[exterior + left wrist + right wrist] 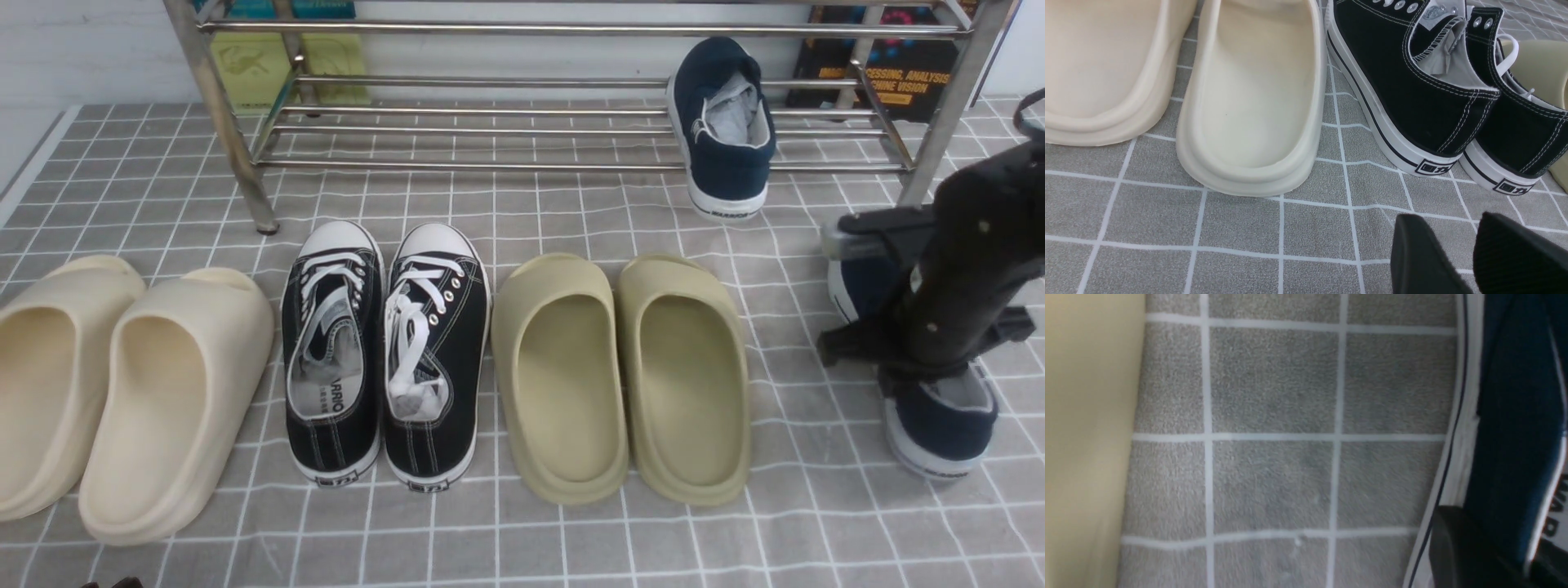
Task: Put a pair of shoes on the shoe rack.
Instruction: Use the right arm to grab the shoe closest to it
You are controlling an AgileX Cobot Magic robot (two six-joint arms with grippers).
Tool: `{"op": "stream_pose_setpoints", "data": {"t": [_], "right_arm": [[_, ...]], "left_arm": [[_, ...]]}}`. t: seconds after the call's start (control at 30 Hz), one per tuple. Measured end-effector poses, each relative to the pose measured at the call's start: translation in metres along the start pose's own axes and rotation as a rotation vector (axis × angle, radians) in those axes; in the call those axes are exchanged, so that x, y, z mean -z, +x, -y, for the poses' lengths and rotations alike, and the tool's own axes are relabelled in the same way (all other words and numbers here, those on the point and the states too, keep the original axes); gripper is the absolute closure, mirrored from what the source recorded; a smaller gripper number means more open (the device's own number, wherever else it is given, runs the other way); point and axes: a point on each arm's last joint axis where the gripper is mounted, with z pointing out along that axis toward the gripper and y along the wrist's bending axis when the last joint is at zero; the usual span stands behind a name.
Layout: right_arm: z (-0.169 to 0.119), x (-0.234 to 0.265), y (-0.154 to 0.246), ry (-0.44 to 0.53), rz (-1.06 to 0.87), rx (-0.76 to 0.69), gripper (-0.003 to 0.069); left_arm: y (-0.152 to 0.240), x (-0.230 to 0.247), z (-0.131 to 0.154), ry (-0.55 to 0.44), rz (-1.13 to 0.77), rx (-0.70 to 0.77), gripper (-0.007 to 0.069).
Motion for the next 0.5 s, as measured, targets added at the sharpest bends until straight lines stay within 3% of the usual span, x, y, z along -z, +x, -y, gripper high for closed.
{"op": "stream_pose_setpoints", "data": {"t": [0.23, 0.5], "right_arm": [[-0.008, 0.069, -0.012, -0.013, 0.050, 0.048, 0.0637], [-0.015, 0.084, -0.058, -0.013, 0.175, 0.050, 0.0637]], "left_arm": [[0.000, 0.000, 0.000, 0.000, 0.000, 0.000, 0.0397], [0.000, 0.000, 0.000, 0.000, 0.000, 0.000, 0.0389]]}}
